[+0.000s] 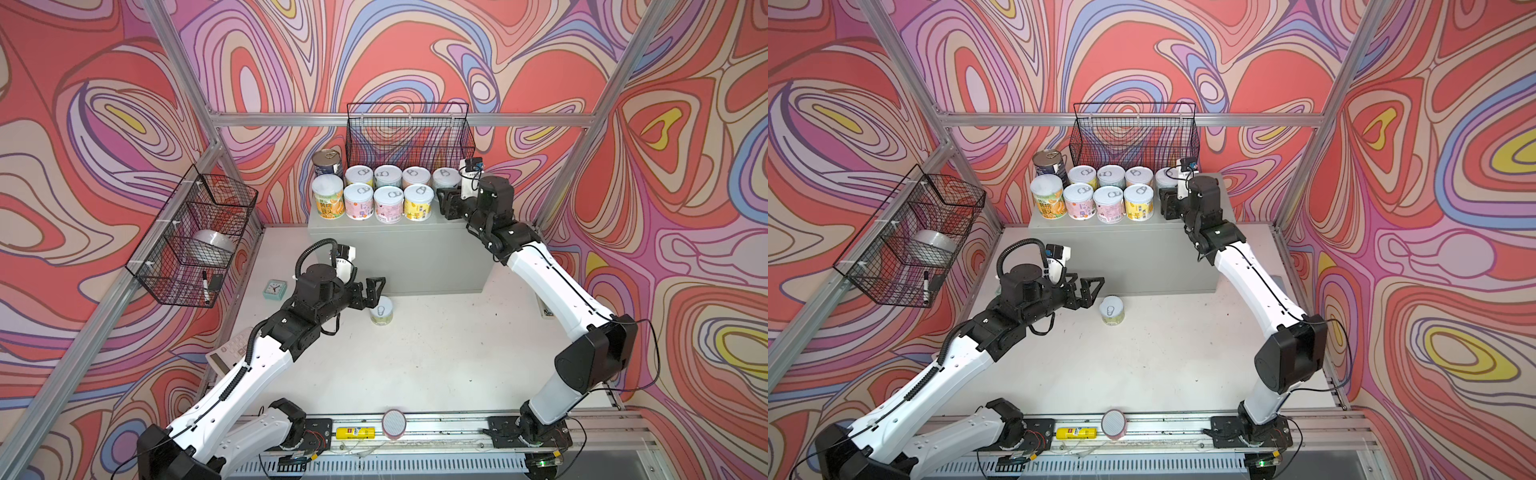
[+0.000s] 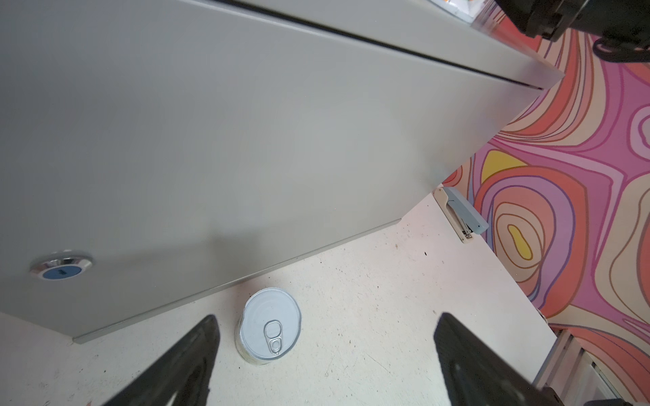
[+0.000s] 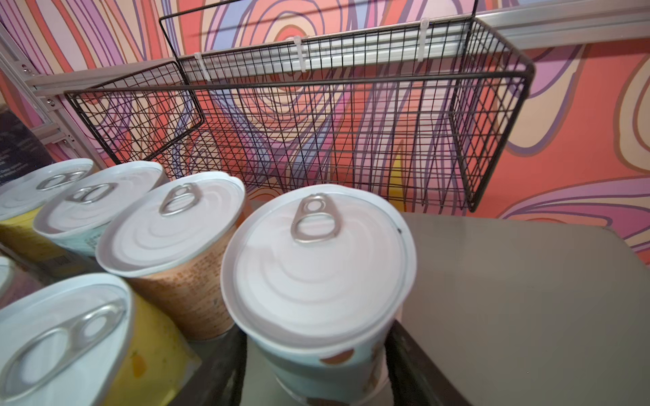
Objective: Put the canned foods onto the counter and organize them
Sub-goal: 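Open the right gripper and release the pale blue-labelled can, then withdraw the right gripper down toward the green-labelled can on the table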
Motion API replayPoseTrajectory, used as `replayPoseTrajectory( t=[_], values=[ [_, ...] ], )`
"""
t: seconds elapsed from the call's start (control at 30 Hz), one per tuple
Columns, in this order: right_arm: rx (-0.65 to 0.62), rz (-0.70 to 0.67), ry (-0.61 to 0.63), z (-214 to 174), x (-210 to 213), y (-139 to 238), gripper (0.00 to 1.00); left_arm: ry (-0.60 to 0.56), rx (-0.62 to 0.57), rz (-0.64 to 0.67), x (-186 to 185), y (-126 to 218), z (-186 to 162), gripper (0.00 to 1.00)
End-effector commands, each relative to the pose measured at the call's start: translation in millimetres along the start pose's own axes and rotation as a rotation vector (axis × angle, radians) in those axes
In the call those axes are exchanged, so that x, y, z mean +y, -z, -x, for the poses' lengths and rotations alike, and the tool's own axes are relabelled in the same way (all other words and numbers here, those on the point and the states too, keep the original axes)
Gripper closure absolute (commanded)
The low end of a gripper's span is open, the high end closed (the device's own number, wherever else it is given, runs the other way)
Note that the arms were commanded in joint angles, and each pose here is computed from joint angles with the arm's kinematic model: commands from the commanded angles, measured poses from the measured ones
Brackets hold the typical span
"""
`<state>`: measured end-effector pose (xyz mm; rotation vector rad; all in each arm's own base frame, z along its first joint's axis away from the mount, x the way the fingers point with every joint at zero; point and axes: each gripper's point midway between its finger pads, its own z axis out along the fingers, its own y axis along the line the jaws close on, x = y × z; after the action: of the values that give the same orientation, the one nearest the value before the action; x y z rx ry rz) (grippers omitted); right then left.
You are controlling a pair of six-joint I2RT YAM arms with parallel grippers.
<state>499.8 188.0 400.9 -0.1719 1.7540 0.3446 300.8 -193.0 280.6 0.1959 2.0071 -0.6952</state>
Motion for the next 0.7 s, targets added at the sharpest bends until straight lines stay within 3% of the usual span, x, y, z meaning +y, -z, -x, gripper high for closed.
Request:
replayPoseTrajectory(
  t=[0.0,0.2,0.37,0.67],
  values=[
    [-0.018,-0.007,-0.010,6,-4,-6,0.36,-0.013,-0.028,0.001,1,1,7,0.03],
    [-0.032,-0.025,-0.006,14,-6,3,0.34,-0.013,-0.037,0.007,2,5,6,0.03],
    [-0.089,0.008,-0.003,39,1,39,0.26,-0.010,-0.037,0.011,6,8,-1,0.03],
    [-0.175,0.401,-0.036,75,67,135,0.24,0.022,-0.029,0.041,25,19,-39,0.00]
  ],
)
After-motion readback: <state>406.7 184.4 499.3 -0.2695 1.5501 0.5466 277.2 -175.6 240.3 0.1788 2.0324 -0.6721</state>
